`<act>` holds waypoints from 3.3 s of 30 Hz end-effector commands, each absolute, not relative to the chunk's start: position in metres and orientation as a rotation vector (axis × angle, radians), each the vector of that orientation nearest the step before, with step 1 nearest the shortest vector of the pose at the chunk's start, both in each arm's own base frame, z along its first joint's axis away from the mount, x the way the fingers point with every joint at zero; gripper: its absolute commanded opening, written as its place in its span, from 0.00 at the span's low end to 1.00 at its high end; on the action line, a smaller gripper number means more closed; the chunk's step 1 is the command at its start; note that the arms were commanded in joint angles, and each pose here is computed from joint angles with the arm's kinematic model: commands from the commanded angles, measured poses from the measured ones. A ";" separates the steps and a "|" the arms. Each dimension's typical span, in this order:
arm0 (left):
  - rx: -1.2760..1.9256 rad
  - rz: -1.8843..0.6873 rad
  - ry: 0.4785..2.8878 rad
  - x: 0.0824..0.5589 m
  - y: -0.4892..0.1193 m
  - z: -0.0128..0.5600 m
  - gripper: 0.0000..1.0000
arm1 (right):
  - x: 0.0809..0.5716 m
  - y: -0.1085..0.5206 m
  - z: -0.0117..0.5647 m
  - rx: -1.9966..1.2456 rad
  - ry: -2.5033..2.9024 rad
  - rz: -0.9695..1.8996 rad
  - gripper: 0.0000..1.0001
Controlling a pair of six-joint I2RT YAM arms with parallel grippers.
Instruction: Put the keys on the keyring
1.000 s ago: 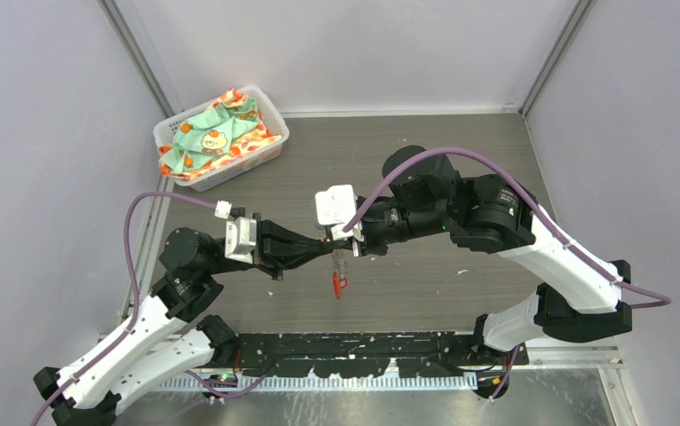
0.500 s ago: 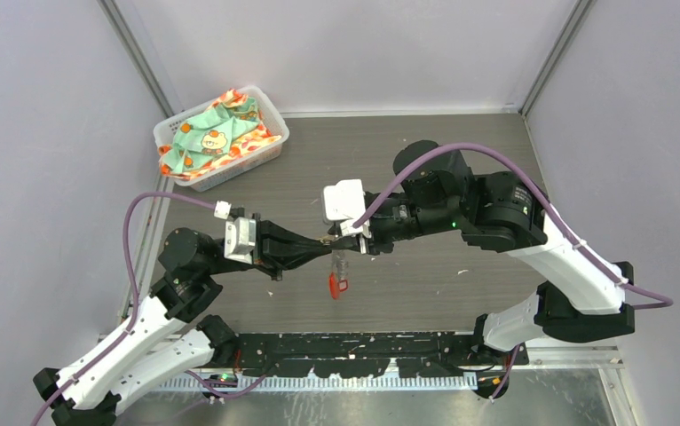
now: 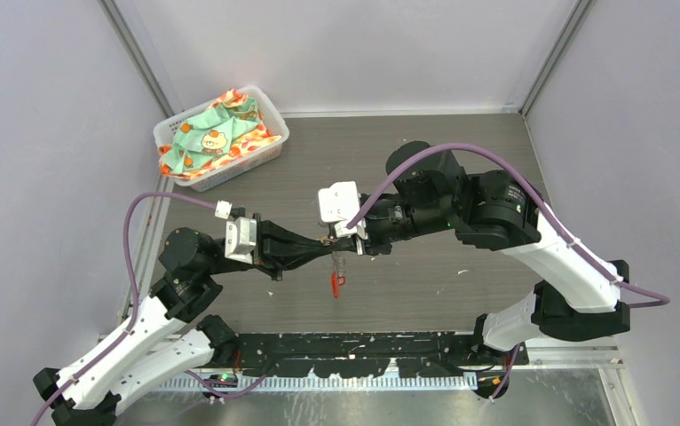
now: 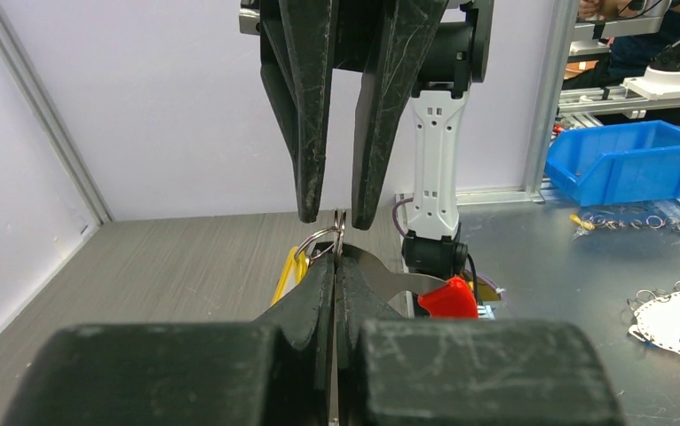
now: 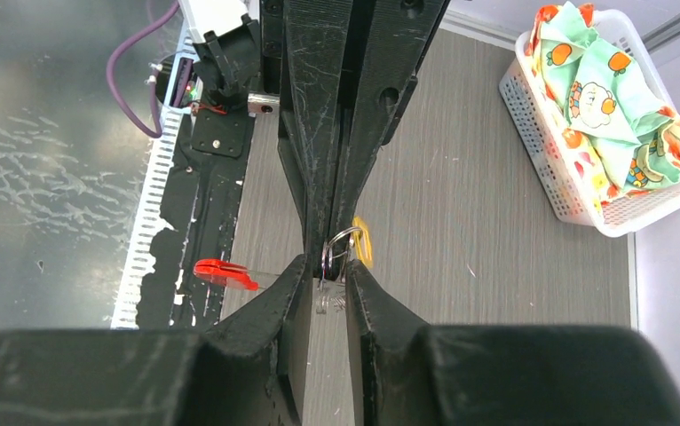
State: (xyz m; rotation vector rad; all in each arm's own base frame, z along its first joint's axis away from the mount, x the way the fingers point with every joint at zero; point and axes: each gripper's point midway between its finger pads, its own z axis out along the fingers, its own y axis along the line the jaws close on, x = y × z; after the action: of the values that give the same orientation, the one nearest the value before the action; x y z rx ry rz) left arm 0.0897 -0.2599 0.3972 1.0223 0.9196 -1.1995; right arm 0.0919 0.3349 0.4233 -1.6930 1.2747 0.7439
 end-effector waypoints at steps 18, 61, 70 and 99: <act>1.064 -1.172 0.839 0.079 -0.254 0.413 0.03 | 0.099 0.333 0.435 -1.626 1.302 0.753 0.01; 1.240 -1.001 0.948 0.095 -0.257 0.386 0.63 | 0.088 0.336 0.418 -1.658 1.402 0.886 0.01; 1.224 -0.965 0.986 0.105 -0.259 0.378 0.38 | 0.099 0.339 0.425 -1.583 1.439 0.858 0.01; 1.190 -0.732 0.868 0.116 -0.238 0.376 0.02 | 0.099 0.341 0.427 -1.518 1.461 0.887 0.01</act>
State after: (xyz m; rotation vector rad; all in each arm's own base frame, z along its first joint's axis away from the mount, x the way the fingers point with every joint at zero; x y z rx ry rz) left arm 0.1094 -0.2407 0.3650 1.2197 0.9428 -0.8128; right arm 0.0996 0.3394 0.3970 -1.6229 1.5430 0.8375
